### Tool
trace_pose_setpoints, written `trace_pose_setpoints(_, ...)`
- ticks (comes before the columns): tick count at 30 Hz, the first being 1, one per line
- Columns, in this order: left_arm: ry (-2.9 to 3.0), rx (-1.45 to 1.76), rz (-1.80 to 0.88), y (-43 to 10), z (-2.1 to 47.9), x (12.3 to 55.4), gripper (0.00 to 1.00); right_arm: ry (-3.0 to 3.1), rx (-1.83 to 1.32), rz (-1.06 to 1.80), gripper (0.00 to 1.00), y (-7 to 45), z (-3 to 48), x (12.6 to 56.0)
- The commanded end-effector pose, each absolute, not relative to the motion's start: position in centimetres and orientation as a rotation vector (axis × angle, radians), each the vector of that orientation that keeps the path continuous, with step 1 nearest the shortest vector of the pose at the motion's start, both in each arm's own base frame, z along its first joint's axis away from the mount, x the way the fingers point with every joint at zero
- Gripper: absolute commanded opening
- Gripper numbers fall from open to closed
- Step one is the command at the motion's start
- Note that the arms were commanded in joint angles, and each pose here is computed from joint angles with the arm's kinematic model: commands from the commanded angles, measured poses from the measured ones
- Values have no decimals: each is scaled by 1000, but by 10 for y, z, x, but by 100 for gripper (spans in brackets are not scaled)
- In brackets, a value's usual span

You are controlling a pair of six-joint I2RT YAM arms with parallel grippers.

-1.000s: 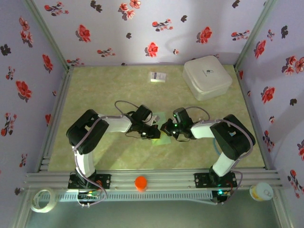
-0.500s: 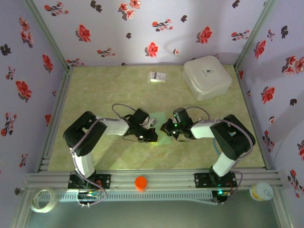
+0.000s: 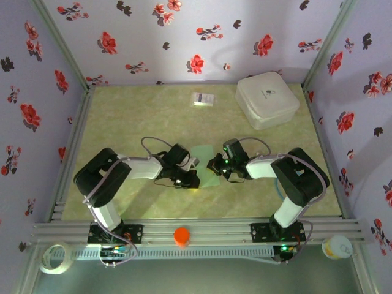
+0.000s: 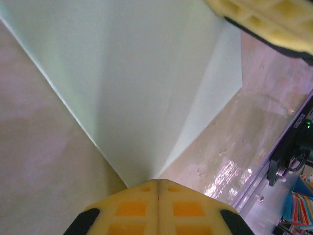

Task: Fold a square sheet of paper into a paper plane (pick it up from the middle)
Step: Fold the triangle a second time at the center of the table.

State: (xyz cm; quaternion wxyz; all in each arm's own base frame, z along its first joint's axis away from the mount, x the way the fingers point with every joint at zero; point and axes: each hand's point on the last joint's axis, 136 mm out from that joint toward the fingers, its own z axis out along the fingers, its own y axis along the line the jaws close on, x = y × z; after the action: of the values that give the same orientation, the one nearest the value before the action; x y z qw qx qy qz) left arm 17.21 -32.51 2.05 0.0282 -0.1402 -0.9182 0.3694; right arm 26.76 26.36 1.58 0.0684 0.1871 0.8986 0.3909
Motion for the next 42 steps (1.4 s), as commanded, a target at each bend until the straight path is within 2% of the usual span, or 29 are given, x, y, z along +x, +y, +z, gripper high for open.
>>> trace_pose_setpoints(1,-2845,-504,1165,-327,40,172,6,2808,649,1017,0,242,-11,253)
trace_pose_setpoints(7,-2917,-477,1266,-340,59,202,7,2806,644,1025,0,243,-10,253)
trace_pose_setpoints(14,-2934,-435,1204,-348,39,225,8,2804,639,1034,0,244,-9,253)
trace_pose_setpoints(24,-2925,-328,960,-313,-22,199,1,2753,537,1087,2,255,19,268)
trace_pose_setpoints(30,-2928,-298,933,-302,-33,190,1,2720,395,1190,3,274,49,269)
trace_pose_setpoints(34,-2931,-301,942,-306,-31,194,1,2784,367,1172,1,283,33,254)
trace_pose_setpoints(39,-2938,-313,946,-308,-27,197,1,2851,474,1041,0,262,-2,246)
trace_pose_setpoints(42,-2935,-314,947,-307,-28,196,0,2833,512,1071,0,255,-6,251)
